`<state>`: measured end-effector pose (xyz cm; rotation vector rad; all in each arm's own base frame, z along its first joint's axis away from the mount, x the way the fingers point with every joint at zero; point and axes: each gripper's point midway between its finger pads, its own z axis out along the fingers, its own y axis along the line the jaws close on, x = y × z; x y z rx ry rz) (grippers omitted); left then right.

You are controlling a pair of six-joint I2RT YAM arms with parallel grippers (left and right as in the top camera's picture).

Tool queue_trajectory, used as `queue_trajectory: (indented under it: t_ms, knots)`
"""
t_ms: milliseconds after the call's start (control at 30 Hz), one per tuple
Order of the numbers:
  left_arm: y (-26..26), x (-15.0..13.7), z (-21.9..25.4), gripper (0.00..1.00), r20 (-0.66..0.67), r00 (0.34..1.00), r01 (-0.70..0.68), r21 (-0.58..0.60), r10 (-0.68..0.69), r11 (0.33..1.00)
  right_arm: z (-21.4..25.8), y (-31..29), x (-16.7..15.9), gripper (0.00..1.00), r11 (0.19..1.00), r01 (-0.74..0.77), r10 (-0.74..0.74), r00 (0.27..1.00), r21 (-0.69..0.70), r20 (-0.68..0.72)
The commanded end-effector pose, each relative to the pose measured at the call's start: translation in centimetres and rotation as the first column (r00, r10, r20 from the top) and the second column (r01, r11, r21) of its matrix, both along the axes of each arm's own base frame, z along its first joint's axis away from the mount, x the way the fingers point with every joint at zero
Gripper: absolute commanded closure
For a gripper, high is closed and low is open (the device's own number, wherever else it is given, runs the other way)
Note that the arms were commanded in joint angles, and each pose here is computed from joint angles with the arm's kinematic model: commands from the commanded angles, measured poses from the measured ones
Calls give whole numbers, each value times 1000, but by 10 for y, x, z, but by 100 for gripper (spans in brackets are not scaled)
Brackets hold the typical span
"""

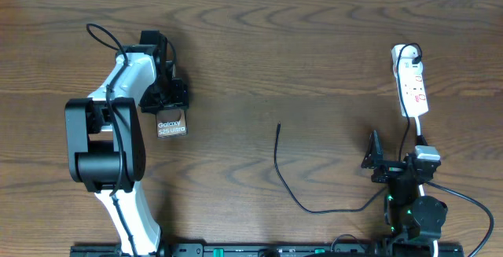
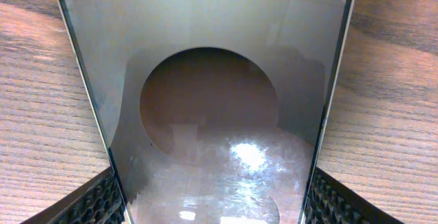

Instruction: Plug charger to phone and switch on socket

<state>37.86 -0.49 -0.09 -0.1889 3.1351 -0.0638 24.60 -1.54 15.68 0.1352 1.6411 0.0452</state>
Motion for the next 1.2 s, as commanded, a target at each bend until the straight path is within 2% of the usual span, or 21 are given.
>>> queue_trajectory:
  t_ms: [0,767,1167]
  knots:
    - [1,-6,-9,28,-33,999,6,-1,-6,1000,0,1,0,1,1000,-4,4,1000,-14,-1]
    - [1,-7,-9,34,-36,999,6,-1,-6,1000,0,1,0,1,1000,-4,4,1000,-14,-1]
    - [2,-7,-9,43,-36,999,6,2,-6,1000,0,1,0,1,1000,-4,4,1000,-14,-1]
